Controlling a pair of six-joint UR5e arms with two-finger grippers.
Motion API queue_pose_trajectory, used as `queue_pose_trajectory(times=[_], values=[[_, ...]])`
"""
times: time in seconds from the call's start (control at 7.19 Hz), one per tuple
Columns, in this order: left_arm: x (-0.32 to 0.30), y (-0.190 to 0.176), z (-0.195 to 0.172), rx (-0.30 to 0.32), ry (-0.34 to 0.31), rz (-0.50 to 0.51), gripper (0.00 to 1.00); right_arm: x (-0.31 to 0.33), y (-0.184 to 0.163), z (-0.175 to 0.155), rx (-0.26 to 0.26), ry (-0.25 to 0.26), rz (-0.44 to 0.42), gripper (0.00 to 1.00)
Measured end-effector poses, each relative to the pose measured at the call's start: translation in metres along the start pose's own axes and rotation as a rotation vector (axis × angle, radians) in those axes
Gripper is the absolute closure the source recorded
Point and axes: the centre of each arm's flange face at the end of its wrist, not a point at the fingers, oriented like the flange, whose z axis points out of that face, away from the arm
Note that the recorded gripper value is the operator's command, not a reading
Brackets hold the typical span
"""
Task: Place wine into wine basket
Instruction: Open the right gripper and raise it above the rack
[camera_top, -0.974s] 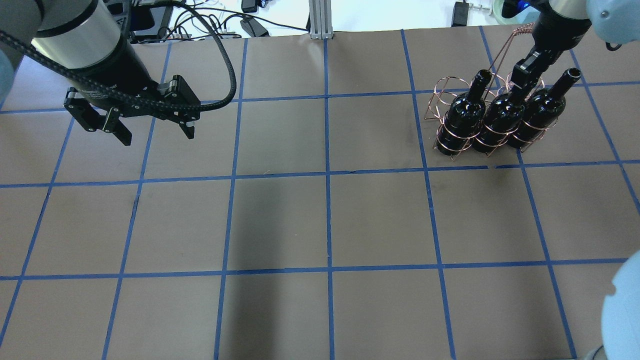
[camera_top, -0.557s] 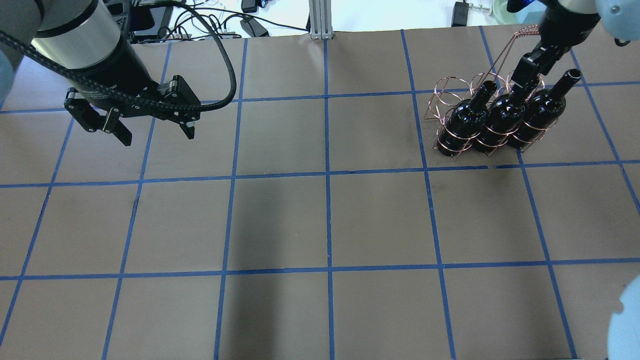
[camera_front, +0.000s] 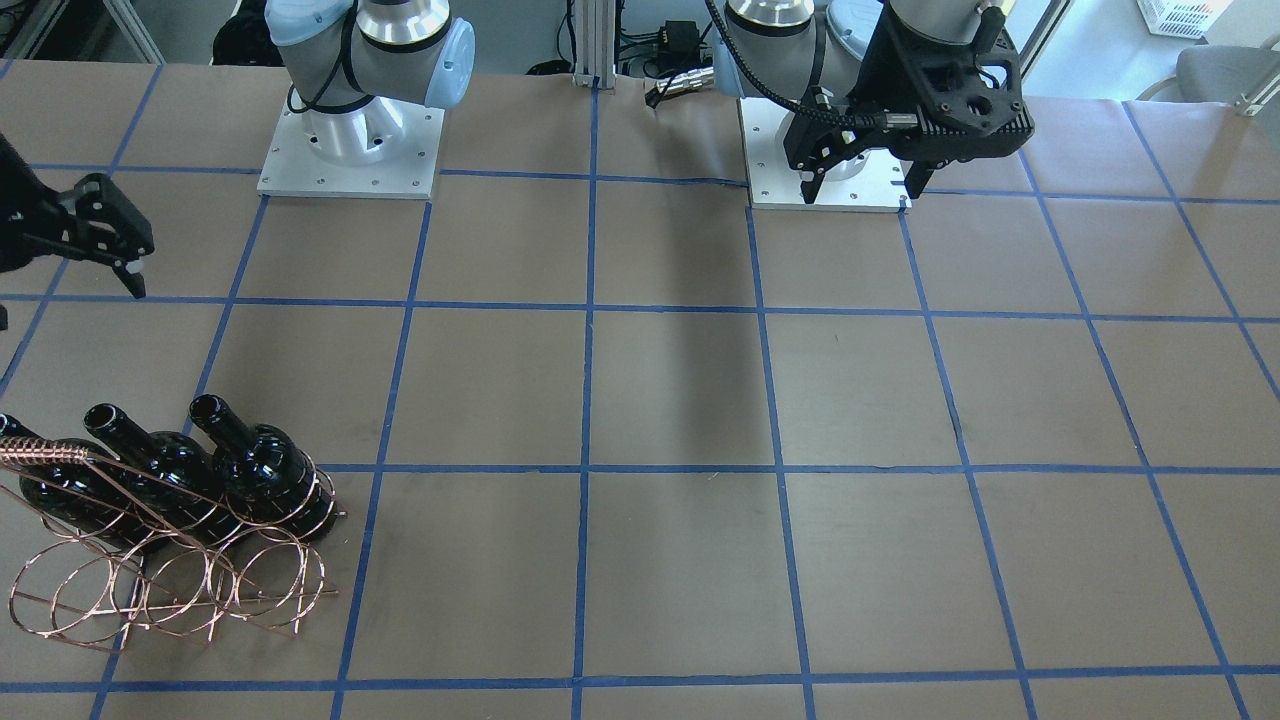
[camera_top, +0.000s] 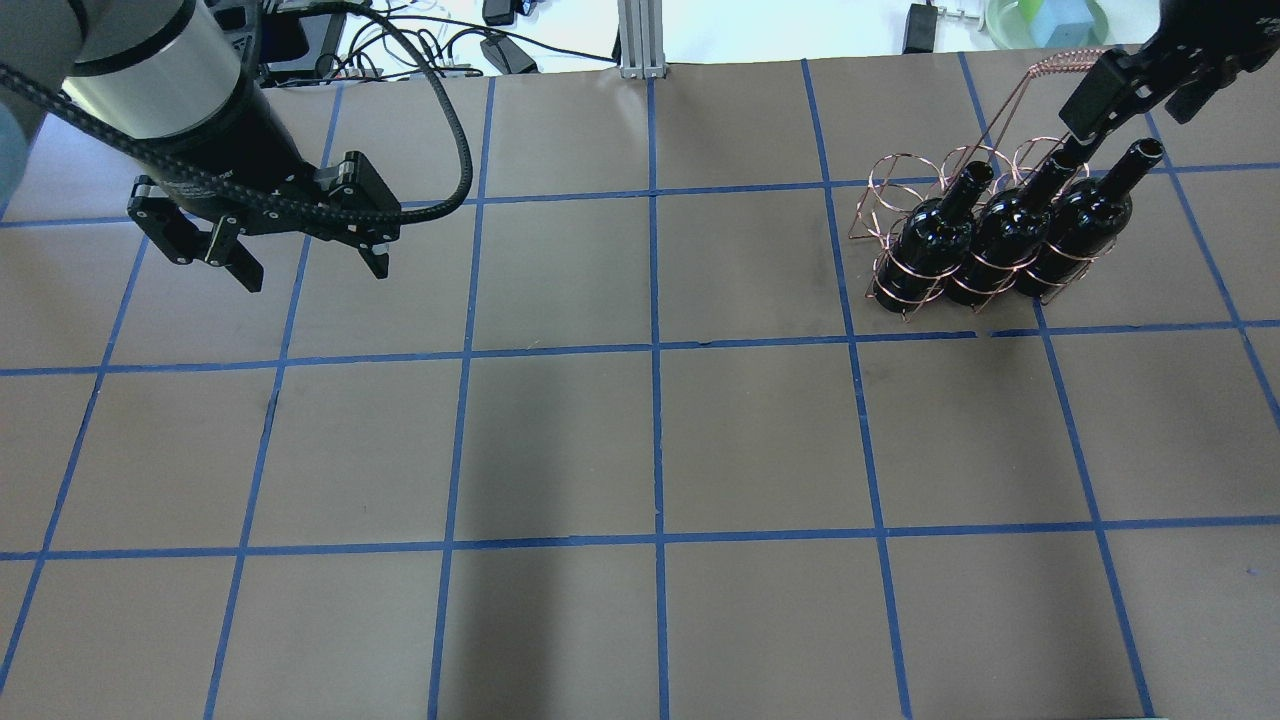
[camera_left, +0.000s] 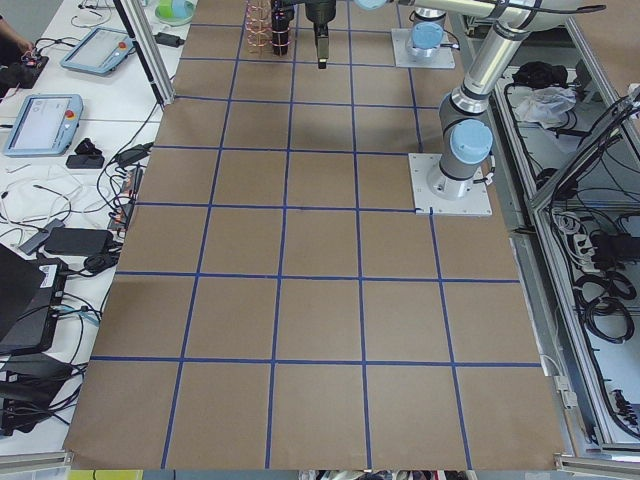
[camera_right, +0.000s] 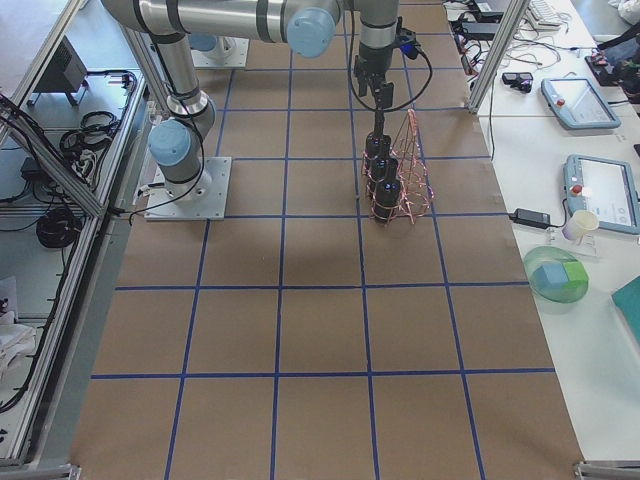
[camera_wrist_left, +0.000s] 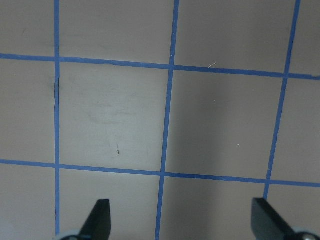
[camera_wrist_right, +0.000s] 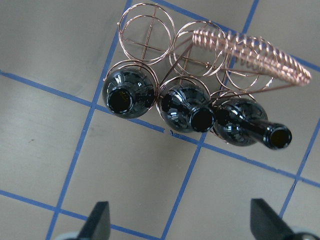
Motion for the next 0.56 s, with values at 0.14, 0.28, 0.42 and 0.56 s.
queue_pose_trajectory(times=[0.14,0.28,0.42,0.56], values=[[0.0,0.0,0.0,-0.001,-0.001,0.001,0.0,-0.009,0.017,-0.016,-0.012,-0.008,0.135,0.0],[0.0,0.0,0.0,-0.001,-0.001,0.001,0.0,-0.018,0.033,-0.028,-0.031,-0.017,0.263,0.0],[0.0,0.0,0.001,-0.001,-0.001,0.002,0.0,-0.027,0.046,-0.039,-0.03,-0.029,0.368,0.0],[0.0,0.0,0.001,-0.001,-0.001,0.002,0.0,-0.037,0.055,-0.047,-0.013,-0.061,0.438,0.0]])
